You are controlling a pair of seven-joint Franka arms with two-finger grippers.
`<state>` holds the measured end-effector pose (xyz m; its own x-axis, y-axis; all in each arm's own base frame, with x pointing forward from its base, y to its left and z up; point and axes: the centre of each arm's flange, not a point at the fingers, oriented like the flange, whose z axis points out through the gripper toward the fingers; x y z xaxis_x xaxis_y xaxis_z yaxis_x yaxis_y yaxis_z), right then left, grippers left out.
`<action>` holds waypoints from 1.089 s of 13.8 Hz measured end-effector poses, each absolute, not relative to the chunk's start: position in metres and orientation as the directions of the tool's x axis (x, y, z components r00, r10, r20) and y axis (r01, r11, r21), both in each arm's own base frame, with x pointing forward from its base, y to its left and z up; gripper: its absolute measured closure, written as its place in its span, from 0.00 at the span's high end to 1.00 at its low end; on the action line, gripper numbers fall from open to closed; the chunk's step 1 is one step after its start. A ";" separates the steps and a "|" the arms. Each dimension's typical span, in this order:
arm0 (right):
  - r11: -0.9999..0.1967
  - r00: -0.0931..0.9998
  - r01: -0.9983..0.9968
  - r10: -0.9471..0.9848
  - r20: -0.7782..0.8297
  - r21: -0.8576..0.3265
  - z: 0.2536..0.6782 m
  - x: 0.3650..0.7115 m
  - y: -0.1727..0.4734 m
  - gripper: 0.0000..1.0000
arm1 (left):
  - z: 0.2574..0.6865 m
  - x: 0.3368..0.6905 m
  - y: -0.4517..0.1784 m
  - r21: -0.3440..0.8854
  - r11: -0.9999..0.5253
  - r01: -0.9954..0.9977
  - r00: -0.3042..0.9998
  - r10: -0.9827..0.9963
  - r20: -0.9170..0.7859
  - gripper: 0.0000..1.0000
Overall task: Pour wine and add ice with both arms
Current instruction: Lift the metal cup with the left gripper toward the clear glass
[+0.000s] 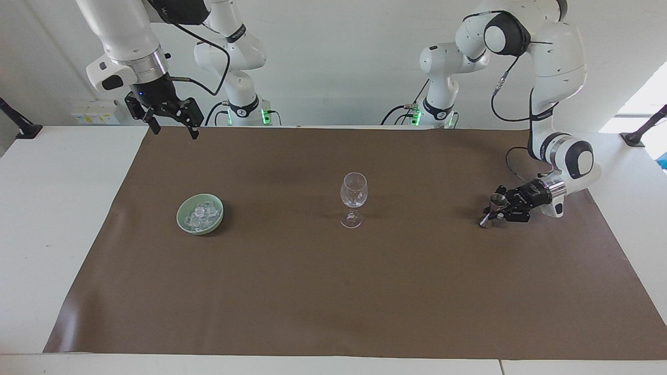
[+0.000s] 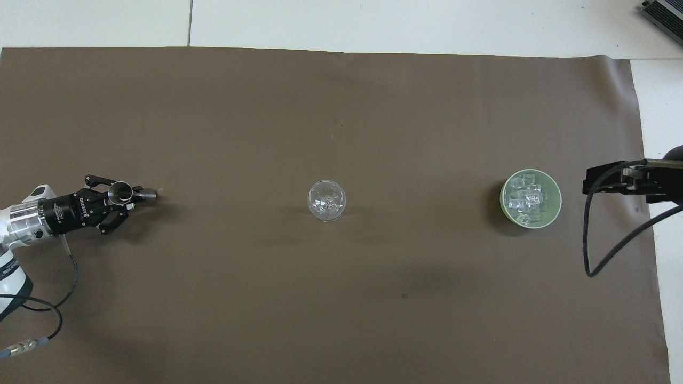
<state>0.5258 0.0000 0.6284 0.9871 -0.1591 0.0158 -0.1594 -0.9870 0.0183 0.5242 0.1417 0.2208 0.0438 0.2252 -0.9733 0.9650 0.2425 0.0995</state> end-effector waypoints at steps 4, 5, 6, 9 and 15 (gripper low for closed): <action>-0.987 0.987 -0.159 -0.159 0.016 0.018 0.628 0.526 0.000 1.00 | 0.235 0.536 0.142 0.075 0.231 0.970 0.025 0.209 -0.978 0.22; -0.987 0.987 -0.159 -0.159 0.016 0.018 0.628 0.526 0.000 1.00 | 0.239 0.539 0.142 0.076 0.218 0.973 0.028 0.214 -0.977 0.22; -0.987 0.987 -0.159 -0.159 0.016 0.018 0.628 0.526 0.000 1.00 | 0.243 0.542 0.142 0.079 0.205 0.975 0.033 0.217 -0.976 0.22; -0.987 0.987 -0.159 -0.159 0.016 0.018 0.628 0.526 0.000 1.00 | 0.252 0.549 0.133 0.095 0.164 0.982 0.056 0.225 -0.973 0.22; -0.987 0.987 -0.159 -0.159 0.016 0.018 0.628 0.526 0.000 1.00 | 0.290 0.556 0.110 0.111 0.073 0.991 0.088 0.257 -0.962 0.22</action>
<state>0.5258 0.0000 0.6284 0.9871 -0.1591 0.0158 -0.1594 -0.9870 0.0183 0.5562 0.1095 0.2902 0.0883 0.2574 -0.9623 0.9912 0.0733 0.1105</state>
